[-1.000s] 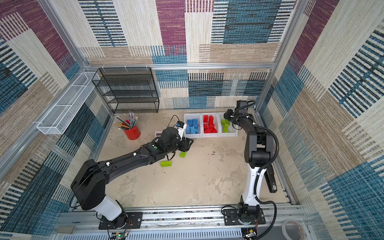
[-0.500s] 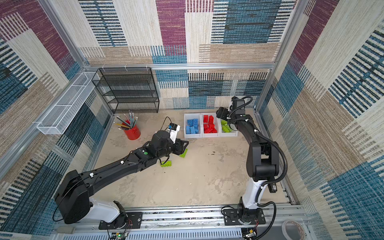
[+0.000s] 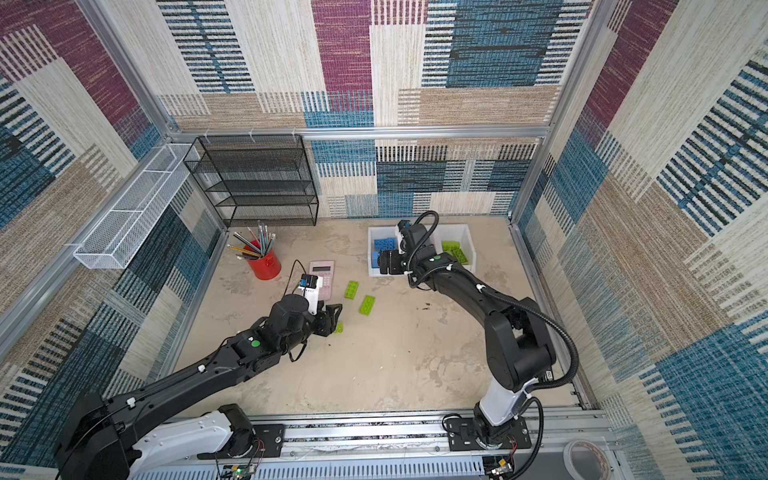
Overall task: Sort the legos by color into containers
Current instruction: 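Grasp the green 2x4 plate by the calculator with the right gripper while the left lowers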
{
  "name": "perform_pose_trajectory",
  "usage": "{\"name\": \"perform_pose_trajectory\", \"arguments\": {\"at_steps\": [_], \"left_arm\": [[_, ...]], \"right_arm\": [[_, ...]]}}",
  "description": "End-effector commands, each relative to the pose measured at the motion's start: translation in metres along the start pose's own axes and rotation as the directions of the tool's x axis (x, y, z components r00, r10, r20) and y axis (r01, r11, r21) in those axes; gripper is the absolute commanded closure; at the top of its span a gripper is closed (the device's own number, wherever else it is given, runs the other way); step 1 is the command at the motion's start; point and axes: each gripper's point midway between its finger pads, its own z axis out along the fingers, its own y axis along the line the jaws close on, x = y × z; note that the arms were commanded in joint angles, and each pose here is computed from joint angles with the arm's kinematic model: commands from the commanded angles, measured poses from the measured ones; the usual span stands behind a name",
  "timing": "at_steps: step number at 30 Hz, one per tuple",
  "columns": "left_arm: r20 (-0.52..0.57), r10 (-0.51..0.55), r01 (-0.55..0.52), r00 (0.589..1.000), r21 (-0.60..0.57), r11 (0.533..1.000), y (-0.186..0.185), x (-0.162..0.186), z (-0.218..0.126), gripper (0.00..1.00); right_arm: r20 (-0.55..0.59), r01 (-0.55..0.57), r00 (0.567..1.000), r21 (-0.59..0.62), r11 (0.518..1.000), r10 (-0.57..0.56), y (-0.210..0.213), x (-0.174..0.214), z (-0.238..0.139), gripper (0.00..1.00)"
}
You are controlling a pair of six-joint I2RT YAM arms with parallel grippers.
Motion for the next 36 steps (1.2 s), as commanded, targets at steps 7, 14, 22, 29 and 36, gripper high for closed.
{"name": "perform_pose_trajectory", "arguments": {"at_steps": [7, 14, 22, 29, 36], "left_arm": [[0.104, -0.042, 0.051, 0.994, -0.084, 0.995, 0.029, 0.003, -0.016, 0.39], [0.109, -0.041, 0.05, 0.993, -0.079, 0.996, 0.031, 0.005, -0.015, 0.39], [0.125, -0.049, 0.059, 0.991, -0.07, 0.996, 0.032, 0.005, -0.017, 0.39], [0.124, -0.051, 0.06, 0.991, -0.069, 0.996, 0.032, 0.006, -0.017, 0.39], [0.124, -0.052, 0.061, 0.991, -0.069, 0.996, 0.033, 0.007, -0.017, 0.39]], "right_arm": [[-0.058, 0.011, 0.998, 0.075, 0.997, -0.006, 0.041, 0.028, 0.065, 0.12], [-0.133, 0.027, 0.991, 0.066, 0.997, -0.018, 0.058, 0.051, 0.103, 0.13], [-0.19, 0.058, 0.981, 0.056, 0.997, -0.046, 0.077, 0.071, 0.128, 0.17], [-0.224, 0.078, 0.973, 0.072, 0.994, -0.06, 0.08, 0.082, 0.145, 0.21], [-0.244, 0.132, 0.965, 0.128, 0.983, -0.098, 0.076, 0.089, 0.146, 0.26]]}}
